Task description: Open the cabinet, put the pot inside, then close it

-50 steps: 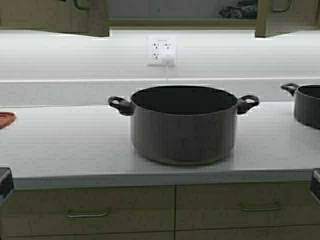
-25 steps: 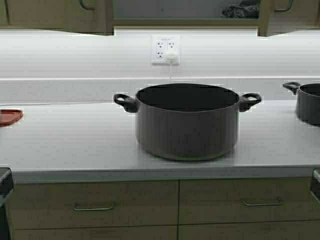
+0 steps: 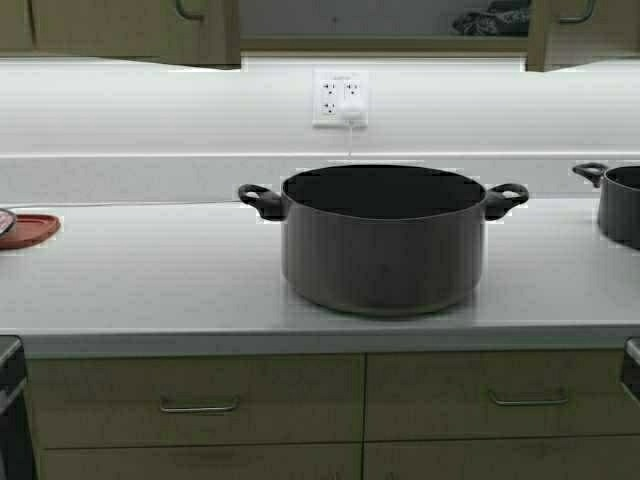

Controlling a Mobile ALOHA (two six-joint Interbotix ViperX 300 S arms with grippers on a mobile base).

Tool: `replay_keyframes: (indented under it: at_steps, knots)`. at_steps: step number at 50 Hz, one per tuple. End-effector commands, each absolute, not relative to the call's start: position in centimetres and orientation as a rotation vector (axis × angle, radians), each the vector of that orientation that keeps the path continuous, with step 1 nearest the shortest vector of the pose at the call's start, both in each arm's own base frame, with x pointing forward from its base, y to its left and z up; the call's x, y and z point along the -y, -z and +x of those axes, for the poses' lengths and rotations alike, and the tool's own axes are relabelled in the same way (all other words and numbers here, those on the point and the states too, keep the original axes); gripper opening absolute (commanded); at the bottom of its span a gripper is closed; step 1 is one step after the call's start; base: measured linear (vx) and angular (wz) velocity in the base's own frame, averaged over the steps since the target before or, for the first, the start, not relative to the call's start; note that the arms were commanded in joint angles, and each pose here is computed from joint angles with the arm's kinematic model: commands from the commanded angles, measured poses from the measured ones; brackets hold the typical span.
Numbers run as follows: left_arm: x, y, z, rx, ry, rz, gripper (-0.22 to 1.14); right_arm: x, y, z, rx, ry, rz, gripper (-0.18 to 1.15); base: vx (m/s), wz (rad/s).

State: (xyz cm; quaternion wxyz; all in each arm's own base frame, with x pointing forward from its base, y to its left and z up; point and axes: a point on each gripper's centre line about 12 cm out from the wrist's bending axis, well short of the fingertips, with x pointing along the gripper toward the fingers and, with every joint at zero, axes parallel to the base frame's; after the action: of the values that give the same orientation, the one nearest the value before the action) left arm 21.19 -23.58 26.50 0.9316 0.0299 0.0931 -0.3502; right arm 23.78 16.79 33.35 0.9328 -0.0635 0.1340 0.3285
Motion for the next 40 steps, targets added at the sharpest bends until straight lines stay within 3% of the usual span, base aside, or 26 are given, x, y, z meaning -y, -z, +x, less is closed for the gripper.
replay_keyframes:
  at_steps: [1,21,33,40]
  knots:
    - [25.9,-26.6,23.3,-0.141,0.67,0.017,0.02,-17.6,-34.5,26.6,-0.199,-0.62,-0.168,0.06,-0.02,0.01]
    - [31.3,-24.5,31.7,-0.087,0.555,-0.002,0.02,-17.3,-32.8,34.8,-0.234,-0.472,-0.137,0.06,-0.01,0.01]
    - [29.1,-24.4,37.6,-0.068,0.43,-0.014,0.02,-16.8,-30.7,37.9,-0.275,-0.419,-0.135,0.06,0.0,0.0]
    - [26.7,-23.9,38.9,-0.082,0.375,-0.009,0.02,-14.7,-30.1,38.3,-0.29,-0.37,-0.132,0.06,0.0,0.0]
